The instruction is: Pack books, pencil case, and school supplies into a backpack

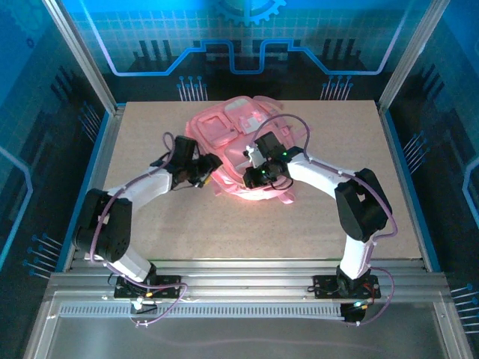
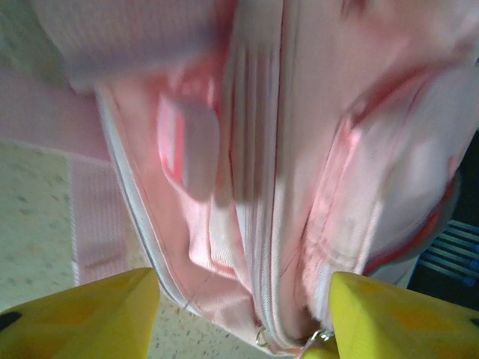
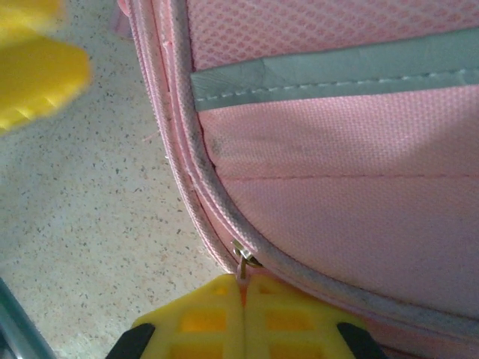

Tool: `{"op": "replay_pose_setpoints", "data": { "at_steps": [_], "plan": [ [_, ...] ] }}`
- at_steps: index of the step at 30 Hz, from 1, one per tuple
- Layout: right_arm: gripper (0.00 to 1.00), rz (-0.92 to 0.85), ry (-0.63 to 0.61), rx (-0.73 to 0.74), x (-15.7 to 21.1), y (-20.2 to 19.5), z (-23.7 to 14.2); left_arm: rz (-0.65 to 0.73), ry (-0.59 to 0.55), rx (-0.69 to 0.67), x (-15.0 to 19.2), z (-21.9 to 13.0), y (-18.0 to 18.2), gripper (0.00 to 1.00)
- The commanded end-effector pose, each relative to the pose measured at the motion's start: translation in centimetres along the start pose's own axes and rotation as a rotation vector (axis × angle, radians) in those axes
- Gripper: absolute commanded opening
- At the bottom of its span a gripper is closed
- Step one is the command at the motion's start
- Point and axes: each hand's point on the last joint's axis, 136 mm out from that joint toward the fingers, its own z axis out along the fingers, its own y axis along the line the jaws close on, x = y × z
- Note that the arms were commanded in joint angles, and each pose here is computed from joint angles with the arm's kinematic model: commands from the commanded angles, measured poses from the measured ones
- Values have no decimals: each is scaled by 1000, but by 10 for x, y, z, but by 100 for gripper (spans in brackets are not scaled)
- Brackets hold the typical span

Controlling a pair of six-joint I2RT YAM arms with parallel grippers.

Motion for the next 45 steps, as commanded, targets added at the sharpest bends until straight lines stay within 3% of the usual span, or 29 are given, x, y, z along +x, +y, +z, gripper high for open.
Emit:
{"op": "replay_pose_setpoints", "data": {
  "at_steps": [1,4,8,10,19,29,34,40,42,45],
  "plan": [
    [0,17,-18,-99,-9,25,-1,-9,-47,115,1,15,-36,60],
    [0,23,-22,-154,-9,41,-5,8,-52,102,4,36,-40,51],
    [0,14,1,-166,0,47,-7,8,-61,88,0,59,-32,11],
    [0,3,33,-114,10,37,-8,11,-66,83,-1,61,-30,0],
    [0,-36,170,358,48,-68,-32,90,-87,35,-8,30,-22,0],
    [0,28,137,728,23,-170,-93,126,-36,-2,-13,9,-1,0],
    [0,45,122,686,15,-170,-94,125,-82,-43,-41,1,17,0],
    [0,-105,152,358,37,-90,-55,113,-152,-72,-107,-9,27,0],
    [0,-138,167,317,44,-69,-42,103,-153,-64,-125,-11,21,16],
    [0,-145,164,227,45,-37,-22,88,-143,-72,-141,-18,11,53]
  ]
}}
